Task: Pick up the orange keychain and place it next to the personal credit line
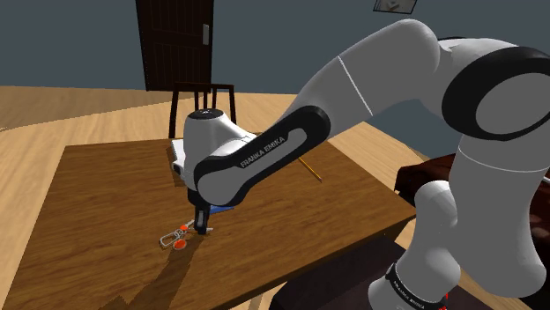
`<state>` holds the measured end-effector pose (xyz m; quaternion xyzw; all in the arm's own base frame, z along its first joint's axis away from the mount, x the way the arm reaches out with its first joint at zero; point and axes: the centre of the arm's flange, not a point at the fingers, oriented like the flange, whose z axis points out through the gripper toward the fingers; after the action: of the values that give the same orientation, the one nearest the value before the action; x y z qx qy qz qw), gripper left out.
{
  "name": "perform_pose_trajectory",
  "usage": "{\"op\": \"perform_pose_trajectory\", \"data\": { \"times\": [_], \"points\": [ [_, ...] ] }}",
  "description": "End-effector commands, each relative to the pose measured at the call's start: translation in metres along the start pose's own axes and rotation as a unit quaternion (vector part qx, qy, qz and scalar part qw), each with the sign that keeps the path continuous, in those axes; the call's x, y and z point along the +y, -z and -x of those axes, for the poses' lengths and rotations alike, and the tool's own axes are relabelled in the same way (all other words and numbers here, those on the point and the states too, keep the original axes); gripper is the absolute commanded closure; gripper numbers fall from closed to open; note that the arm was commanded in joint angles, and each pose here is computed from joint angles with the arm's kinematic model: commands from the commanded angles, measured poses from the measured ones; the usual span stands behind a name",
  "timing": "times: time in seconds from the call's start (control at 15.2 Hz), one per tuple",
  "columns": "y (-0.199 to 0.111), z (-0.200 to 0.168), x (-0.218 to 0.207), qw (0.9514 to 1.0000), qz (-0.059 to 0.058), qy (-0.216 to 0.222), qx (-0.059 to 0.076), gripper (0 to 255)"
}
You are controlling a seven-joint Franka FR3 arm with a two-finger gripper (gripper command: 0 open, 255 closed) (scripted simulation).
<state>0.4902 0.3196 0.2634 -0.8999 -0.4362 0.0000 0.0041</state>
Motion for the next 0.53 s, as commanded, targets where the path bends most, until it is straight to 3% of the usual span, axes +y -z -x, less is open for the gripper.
{"op": "perform_pose_trajectory", "data": {
  "times": [0.0, 0.33, 0.46],
  "points": [
    [0.0, 0.0, 0.0, 1.0, 0.0, 0.0, 0.0, 0],
    [0.0, 0.0, 0.0, 1.0, 0.0, 0.0, 0.0, 0],
    [0.026, 0.0, 0.0, 1.0, 0.0, 0.0, 0.0, 0]
  ]
}}
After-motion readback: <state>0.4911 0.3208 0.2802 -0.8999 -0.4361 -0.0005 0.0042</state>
